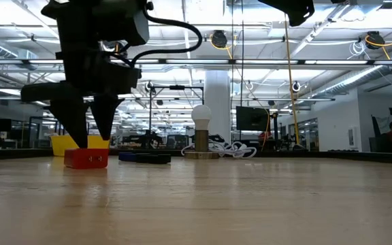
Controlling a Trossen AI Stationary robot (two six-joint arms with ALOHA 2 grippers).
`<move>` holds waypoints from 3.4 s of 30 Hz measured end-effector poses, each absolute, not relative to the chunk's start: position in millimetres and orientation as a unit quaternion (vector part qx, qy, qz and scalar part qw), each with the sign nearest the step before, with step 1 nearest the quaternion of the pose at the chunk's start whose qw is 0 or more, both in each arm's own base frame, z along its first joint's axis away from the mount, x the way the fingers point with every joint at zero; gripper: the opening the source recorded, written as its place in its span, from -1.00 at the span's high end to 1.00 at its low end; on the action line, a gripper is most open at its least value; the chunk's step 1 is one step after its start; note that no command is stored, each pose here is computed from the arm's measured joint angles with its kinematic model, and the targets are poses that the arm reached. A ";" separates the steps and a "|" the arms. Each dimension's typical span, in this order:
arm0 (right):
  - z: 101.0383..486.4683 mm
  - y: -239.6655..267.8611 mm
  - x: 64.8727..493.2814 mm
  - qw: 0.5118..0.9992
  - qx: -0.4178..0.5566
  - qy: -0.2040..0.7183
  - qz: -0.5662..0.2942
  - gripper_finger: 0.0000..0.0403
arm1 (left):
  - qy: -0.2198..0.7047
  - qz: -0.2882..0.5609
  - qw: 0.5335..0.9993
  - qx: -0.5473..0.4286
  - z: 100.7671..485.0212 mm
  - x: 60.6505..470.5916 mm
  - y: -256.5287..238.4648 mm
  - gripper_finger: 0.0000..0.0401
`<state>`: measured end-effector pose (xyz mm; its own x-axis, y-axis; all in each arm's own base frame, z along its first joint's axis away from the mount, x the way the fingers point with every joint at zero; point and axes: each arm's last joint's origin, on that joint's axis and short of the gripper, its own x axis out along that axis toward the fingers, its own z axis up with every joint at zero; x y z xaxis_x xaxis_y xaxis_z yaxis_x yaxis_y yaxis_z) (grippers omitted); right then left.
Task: Pick & Place Office items
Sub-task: Put the red charger adapter into the green bin
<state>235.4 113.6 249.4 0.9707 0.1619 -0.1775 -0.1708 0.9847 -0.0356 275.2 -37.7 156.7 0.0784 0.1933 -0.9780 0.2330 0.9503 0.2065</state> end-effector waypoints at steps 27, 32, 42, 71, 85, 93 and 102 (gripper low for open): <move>248.8 113.7 235.3 0.992 -0.019 0.091 0.084 -0.48 | 0.686 -0.068 0.714 0.127 159.4 275.8 -40.6 -0.35; 248.7 113.7 235.2 0.992 -0.018 0.091 0.084 -0.48 | 0.655 -0.059 0.745 0.110 138.8 273.0 -35.6 -0.35; 242.9 112.0 232.2 0.994 -0.011 0.066 0.084 -0.48 | 0.639 -0.008 0.767 0.050 131.5 272.8 -34.6 -0.35; 201.1 92.3 261.8 0.989 0.002 0.144 0.020 -0.48 | 0.496 0.028 0.866 -0.054 175.0 322.8 -53.8 0.40; 187.3 82.7 284.3 0.995 0.030 0.091 -0.004 -0.48 | 0.370 0.039 0.927 -0.056 229.1 354.6 -71.7 0.40; 187.9 80.6 286.0 0.996 0.036 0.082 -0.008 -0.48 | 0.332 0.025 0.941 -0.065 235.3 358.2 -81.3 0.40; 190.3 80.8 286.3 0.997 0.043 0.071 -0.005 -0.21 | 0.310 0.022 0.948 -0.072 235.8 363.2 -82.2 0.40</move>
<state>286.3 80.8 190.3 0.9899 -0.0044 -0.1417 0.0164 0.9963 0.0842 363.2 -82.2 235.8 0.8063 -0.0031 -0.5915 -0.0858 0.9888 -0.1221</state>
